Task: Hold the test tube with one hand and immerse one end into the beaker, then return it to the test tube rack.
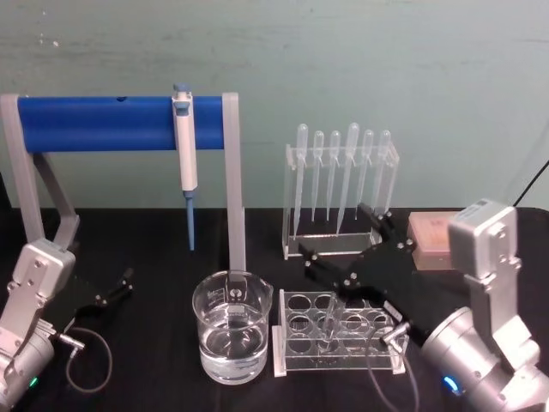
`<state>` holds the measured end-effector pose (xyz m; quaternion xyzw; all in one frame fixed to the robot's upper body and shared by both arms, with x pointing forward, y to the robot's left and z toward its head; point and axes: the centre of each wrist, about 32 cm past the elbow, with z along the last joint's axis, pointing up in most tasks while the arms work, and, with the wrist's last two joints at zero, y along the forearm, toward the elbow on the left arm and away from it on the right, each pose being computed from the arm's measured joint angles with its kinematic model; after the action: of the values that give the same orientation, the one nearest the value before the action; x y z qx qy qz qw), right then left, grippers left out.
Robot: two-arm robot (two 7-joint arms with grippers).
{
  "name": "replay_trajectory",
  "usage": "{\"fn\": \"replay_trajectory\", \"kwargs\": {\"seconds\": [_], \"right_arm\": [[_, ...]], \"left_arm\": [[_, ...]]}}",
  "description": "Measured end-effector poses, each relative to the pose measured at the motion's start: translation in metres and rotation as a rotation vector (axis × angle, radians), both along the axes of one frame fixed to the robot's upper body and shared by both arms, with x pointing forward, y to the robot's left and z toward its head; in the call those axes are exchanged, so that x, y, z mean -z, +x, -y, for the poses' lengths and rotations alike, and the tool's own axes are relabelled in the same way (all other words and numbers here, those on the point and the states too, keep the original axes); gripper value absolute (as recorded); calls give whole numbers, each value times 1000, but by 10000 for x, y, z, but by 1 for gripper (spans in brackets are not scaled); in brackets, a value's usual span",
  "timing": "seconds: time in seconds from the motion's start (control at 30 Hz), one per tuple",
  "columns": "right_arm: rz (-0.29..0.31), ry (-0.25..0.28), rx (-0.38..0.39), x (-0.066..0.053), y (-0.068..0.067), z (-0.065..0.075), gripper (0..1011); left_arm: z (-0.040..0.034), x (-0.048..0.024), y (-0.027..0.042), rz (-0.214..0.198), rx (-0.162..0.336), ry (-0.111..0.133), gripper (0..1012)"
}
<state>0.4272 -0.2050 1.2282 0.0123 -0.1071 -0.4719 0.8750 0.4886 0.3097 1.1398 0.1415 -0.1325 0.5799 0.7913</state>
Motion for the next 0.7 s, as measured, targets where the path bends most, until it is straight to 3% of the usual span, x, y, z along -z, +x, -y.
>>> {"fn": "replay_trajectory", "kwargs": {"seconds": [0.13, 0.37, 0.43, 0.7], "right_arm": [[34, 2, 68, -58, -51, 83, 1004], [45, 12, 192, -24, -106, 254, 1004], [35, 5, 248, 32, -119, 337, 1004], [-25, -50, 342, 264, -60, 443, 1004]], "left_arm": [[0, 0, 0, 0, 0, 0, 1000], [0, 0, 0, 0, 0, 0, 1000], [0, 0, 0, 0, 0, 0, 1000], [0, 0, 0, 0, 0, 0, 1000]]}}
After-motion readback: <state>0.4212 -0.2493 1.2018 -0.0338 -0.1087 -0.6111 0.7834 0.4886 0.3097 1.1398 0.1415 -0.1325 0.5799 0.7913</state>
